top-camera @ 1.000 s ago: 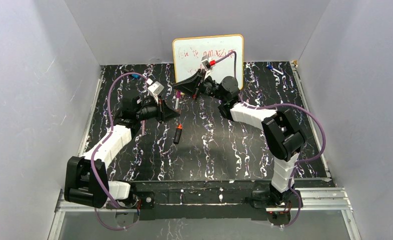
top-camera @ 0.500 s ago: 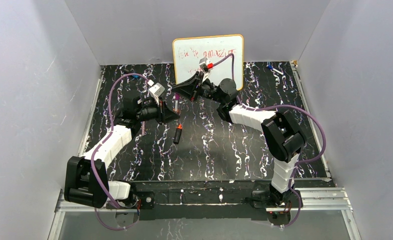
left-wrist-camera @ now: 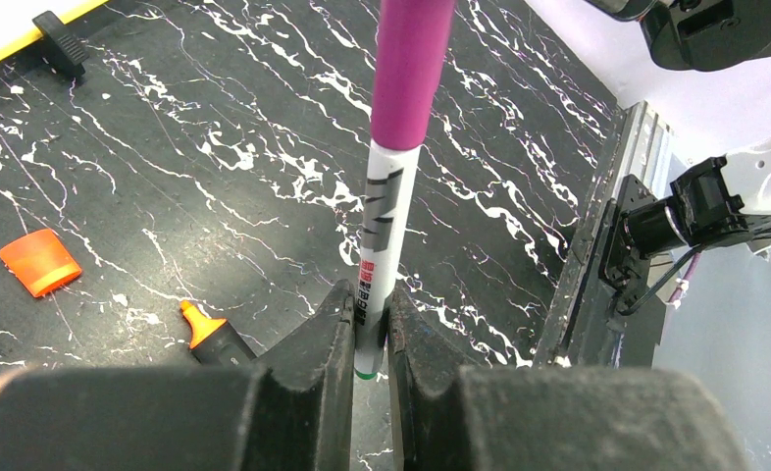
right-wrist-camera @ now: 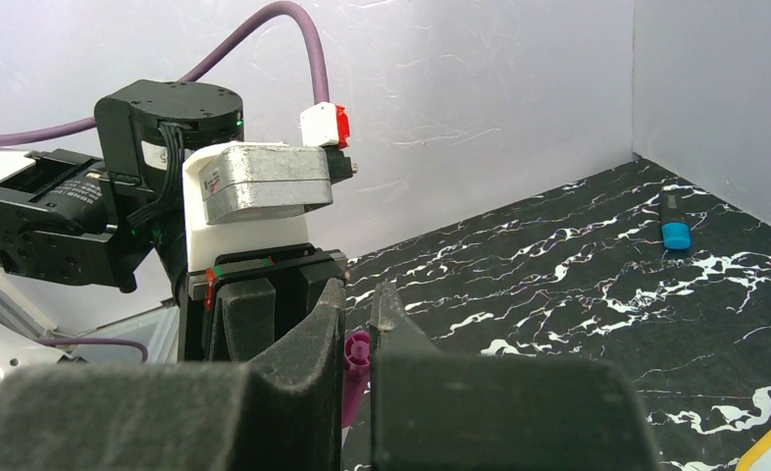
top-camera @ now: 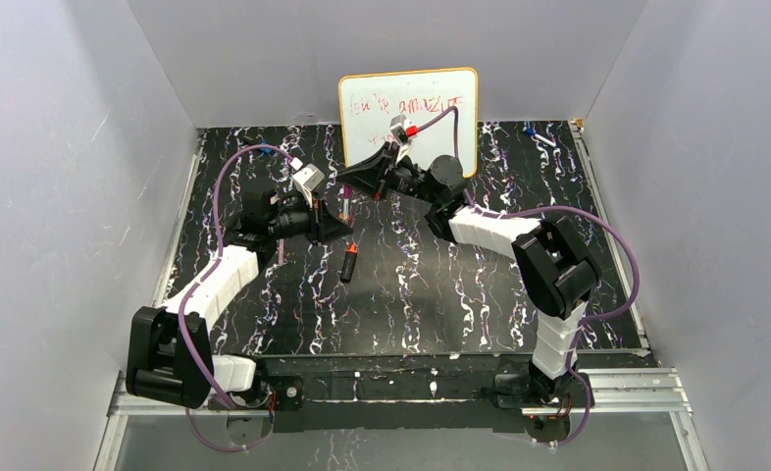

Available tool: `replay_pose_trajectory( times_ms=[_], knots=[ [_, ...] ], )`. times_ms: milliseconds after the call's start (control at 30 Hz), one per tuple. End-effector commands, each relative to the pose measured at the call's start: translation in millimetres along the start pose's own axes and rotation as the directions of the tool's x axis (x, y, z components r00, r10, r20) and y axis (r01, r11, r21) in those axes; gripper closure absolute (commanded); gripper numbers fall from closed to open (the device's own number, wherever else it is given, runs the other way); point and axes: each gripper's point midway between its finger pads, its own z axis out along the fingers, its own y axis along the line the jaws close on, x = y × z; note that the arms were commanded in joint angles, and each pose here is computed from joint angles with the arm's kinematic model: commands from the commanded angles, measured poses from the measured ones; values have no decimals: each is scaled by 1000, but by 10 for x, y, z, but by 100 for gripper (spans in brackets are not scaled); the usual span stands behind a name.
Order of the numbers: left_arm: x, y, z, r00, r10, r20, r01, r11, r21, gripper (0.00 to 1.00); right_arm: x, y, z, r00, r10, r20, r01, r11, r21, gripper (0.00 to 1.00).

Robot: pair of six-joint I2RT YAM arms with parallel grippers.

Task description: Insert the pens into the pen caps

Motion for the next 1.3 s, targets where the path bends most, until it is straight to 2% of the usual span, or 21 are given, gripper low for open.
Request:
replay_pose_trajectory(
  times_ms=[0,333,1267],
  knots=[
    [-693,-39,-77,969,181,167,-175,983,-48,100,613,443,-60,973,98,-211,-129,982,-138,99],
    [-772,-43,-94,964,204,171,-196,979,-63,100,688,472,-90,969,105,-224,-137,982,-130,99],
    [-1099,-72,-209,933,301,198,-278,951,-137,100,1368,575,-233,920,208,-332,-254,962,-99,99]
  ],
)
